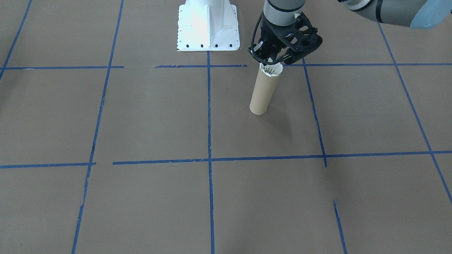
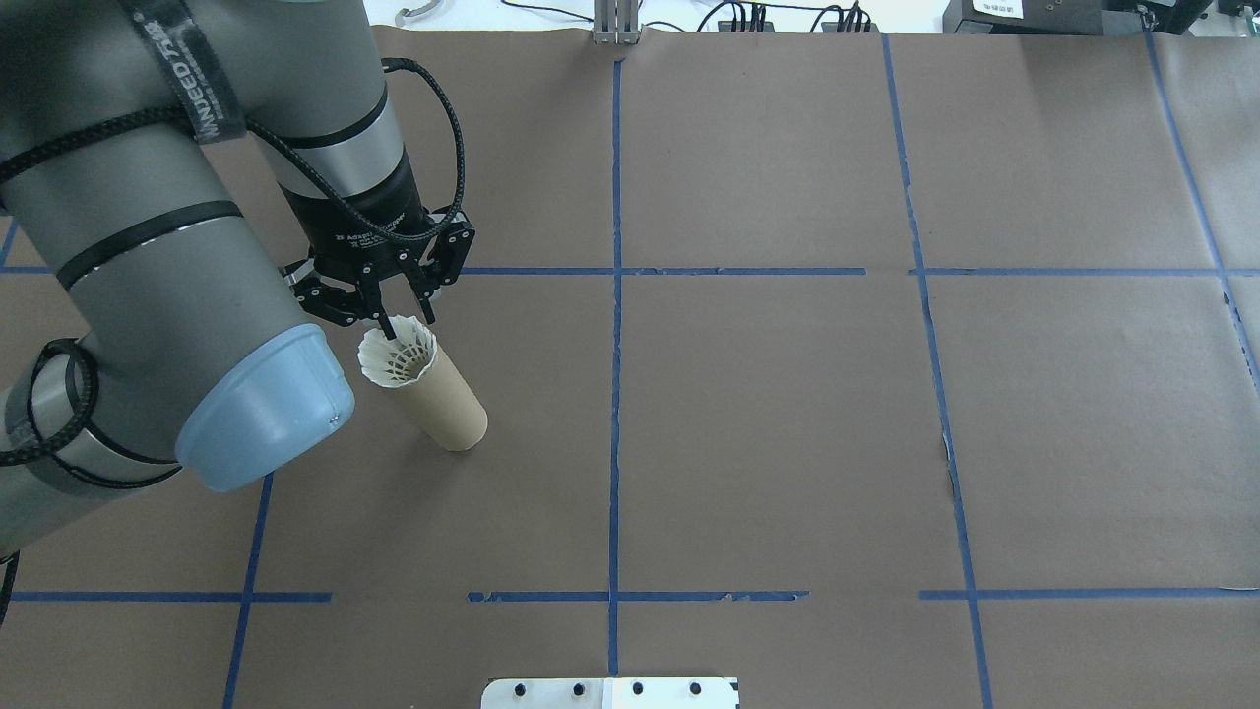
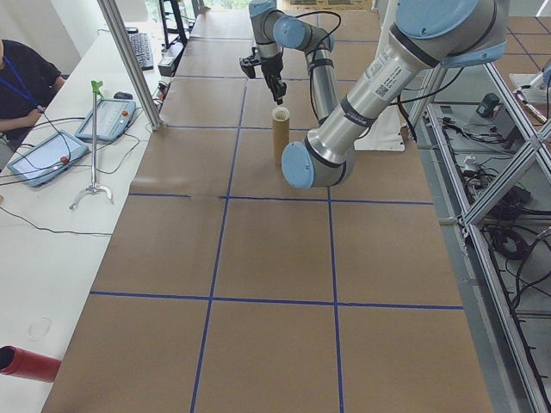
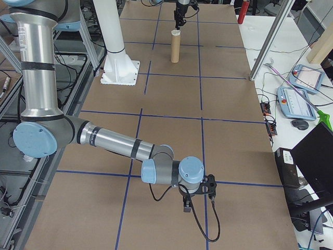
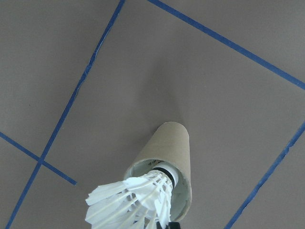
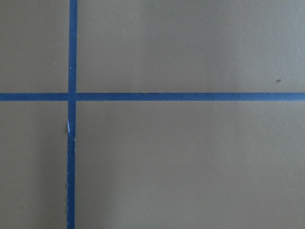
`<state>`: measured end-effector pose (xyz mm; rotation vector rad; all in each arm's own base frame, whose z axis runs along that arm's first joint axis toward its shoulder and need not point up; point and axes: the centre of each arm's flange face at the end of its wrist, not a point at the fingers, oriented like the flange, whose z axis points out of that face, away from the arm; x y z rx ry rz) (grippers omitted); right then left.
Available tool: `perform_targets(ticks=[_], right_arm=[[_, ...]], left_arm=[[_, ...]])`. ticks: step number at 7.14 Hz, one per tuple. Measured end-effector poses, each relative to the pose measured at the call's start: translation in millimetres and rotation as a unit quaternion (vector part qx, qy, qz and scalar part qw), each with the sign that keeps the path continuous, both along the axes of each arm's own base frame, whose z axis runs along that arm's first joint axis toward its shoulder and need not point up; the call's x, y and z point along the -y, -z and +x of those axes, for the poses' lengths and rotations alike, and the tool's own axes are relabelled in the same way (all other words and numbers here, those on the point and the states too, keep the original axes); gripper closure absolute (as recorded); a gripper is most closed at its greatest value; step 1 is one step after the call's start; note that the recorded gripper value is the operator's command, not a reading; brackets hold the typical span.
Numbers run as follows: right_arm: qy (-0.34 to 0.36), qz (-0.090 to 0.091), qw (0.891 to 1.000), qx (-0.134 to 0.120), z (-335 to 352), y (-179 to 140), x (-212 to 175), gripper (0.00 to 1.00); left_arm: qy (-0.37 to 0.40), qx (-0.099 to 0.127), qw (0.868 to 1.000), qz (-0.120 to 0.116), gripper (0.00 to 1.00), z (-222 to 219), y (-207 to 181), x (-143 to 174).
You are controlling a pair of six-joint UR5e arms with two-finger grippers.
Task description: Collect badminton balls into bucket
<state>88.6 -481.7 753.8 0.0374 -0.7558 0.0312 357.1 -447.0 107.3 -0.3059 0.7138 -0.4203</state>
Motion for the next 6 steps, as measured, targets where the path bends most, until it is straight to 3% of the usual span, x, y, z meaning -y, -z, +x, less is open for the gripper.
perform_targets(ticks=[2,4,6], right_arm=[[0.0,0.0,1.0,0.0,0,0,0,0.0],[0.0,0.0,1.0,0.0,0,0,0,0.0],[0.0,0.0,1.0,0.0,0,0,0,0.0]], left_arm=[[-0.036,-0.022,0.997,0.061,0.0,-13,-12,3],[-0.071,-0.038,0.985,0.151,0.0,-61,-34,30],[-0.102,-0.035,0.964,0.243,0.0,-126,-95,59]])
